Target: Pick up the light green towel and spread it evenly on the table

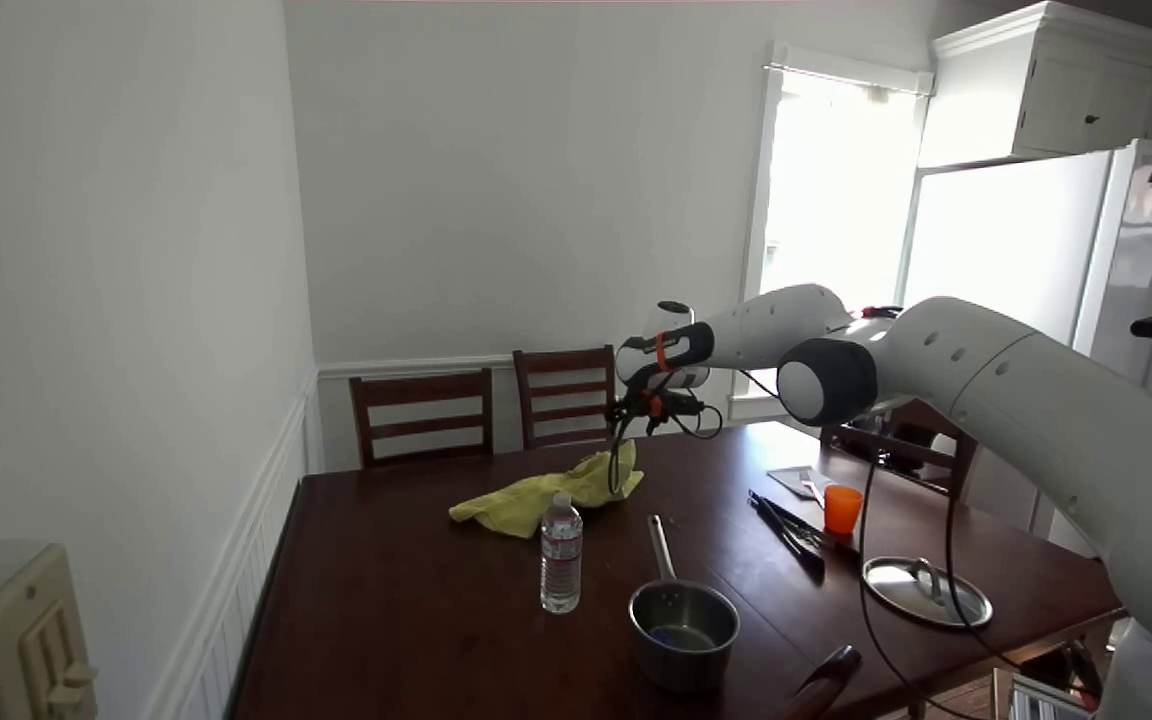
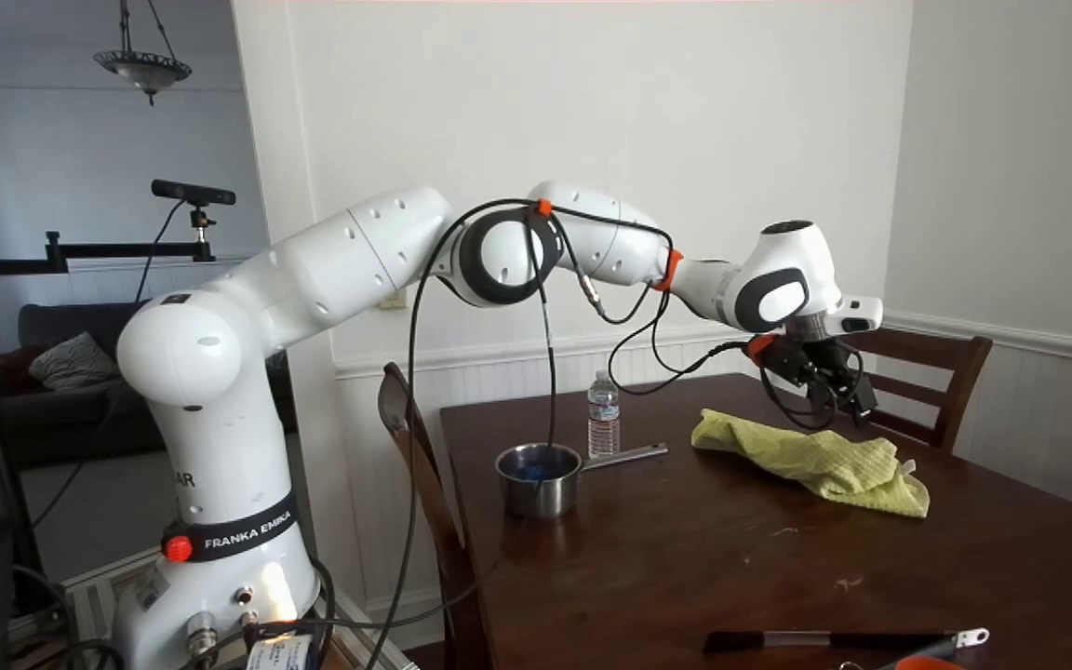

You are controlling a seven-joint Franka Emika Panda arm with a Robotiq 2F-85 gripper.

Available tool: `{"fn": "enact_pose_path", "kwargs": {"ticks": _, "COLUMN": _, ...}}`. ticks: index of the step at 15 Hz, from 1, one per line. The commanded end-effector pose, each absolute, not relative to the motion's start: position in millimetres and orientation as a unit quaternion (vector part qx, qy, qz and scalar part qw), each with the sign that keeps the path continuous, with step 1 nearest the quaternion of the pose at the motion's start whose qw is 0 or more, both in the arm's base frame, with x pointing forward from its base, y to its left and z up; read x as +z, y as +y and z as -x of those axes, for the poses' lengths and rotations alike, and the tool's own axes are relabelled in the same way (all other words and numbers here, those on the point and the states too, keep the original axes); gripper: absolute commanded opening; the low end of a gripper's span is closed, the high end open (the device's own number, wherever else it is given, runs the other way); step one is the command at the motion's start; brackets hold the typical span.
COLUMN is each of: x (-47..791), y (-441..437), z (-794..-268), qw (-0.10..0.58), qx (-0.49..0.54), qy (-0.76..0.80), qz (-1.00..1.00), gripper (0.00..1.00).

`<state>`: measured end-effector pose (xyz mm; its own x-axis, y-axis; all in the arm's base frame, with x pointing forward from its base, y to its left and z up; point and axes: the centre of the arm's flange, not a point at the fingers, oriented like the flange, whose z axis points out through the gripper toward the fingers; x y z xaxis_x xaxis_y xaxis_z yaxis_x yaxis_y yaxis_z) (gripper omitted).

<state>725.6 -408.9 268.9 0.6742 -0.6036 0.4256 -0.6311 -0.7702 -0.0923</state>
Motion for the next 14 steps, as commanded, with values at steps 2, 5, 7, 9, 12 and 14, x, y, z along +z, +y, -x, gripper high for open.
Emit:
{"fn": "enact_pose_path", "kwargs": {"ticks": 2, "x": 229.7, "y": -393.7, "z": -741.9, "qw": -0.010, "qx": 0.280, "qy": -0.421, "qz": -0.863, "gripper": 1.00}}
{"fn": "enact_pose_path", "kwargs": {"ticks": 5, "x": 211.8, "y": -386.0, "z": -741.4, "qw": -0.005, "qx": 0.280, "qy": -0.476, "qz": -0.834, "gripper": 1.00}}
{"fn": "enact_pose_path", "kwargs": {"ticks": 7, "x": 206.6, "y": -383.8, "z": -740.0, "qw": -0.003, "qx": 0.288, "qy": -0.505, "qz": -0.814, "gripper": 1.00}}
{"fn": "enact_pose_path", "kwargs": {"ticks": 9, "x": 200.1, "y": -385.1, "z": -745.1, "qw": -0.009, "qx": 0.307, "qy": -0.517, "qz": -0.799, "gripper": 1.00}}
{"fn": "enact_pose_path", "kwargs": {"ticks": 12, "x": 185.4, "y": -384.3, "z": -747.5, "qw": -0.007, "qx": 0.305, "qy": -0.537, "qz": -0.787, "gripper": 0.68}}
{"fn": "enact_pose_path", "kwargs": {"ticks": 14, "x": 182.3, "y": -382.2, "z": -745.7, "qw": 0.000, "qx": 0.294, "qy": -0.545, "qz": -0.785, "gripper": 0.52}}
